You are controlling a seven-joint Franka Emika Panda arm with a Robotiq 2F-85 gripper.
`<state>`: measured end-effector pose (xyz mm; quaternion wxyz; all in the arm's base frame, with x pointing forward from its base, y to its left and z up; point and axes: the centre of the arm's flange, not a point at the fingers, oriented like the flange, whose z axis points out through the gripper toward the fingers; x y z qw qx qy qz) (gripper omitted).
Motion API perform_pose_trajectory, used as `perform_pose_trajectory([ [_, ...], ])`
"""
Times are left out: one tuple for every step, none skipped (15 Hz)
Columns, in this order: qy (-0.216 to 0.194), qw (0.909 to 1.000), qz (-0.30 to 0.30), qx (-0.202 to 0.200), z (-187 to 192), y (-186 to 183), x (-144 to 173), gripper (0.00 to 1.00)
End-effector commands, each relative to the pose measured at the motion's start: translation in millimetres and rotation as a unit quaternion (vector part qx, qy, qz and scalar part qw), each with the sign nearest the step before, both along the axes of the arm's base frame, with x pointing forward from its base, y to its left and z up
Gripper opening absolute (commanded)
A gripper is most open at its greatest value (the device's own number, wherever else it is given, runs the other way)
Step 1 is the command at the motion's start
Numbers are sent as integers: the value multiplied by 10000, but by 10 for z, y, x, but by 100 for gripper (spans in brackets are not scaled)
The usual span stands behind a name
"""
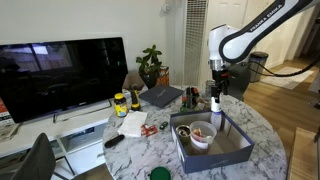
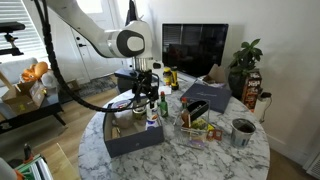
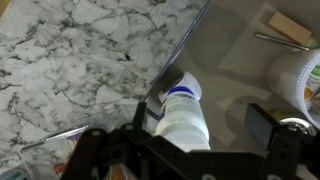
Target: Pick up the white medicine bottle and put it in the box, pick up the clear cup and put it on the table
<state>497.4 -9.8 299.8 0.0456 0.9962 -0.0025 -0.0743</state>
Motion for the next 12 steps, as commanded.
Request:
perform_pose_trajectory([
  [-62,9999,-64,56,-87,-43,88,100],
  [-57,10000,-72,35,-97,-61,108,100],
  [-27,9999,-86,61,-112,-79,124,100],
  [-12,9999,-96,63,-130,-91,130,100],
  [-9,9999,-103,49,-159,-99,136,100],
  [-1,9999,-112,22,-187,-105,141,100],
  [24,9999,-126,42,-210,-113,151,100],
  [44,9999,-143,57,-233,-120,162,100],
  [47,9999,-153,50,-251,-123,170,100],
  [44,9999,-155,49,-274,-113,176,96],
  [51,9999,-150,59,-292,-102,183,77],
  [39,9999,-138,54,-309,-93,194,72],
])
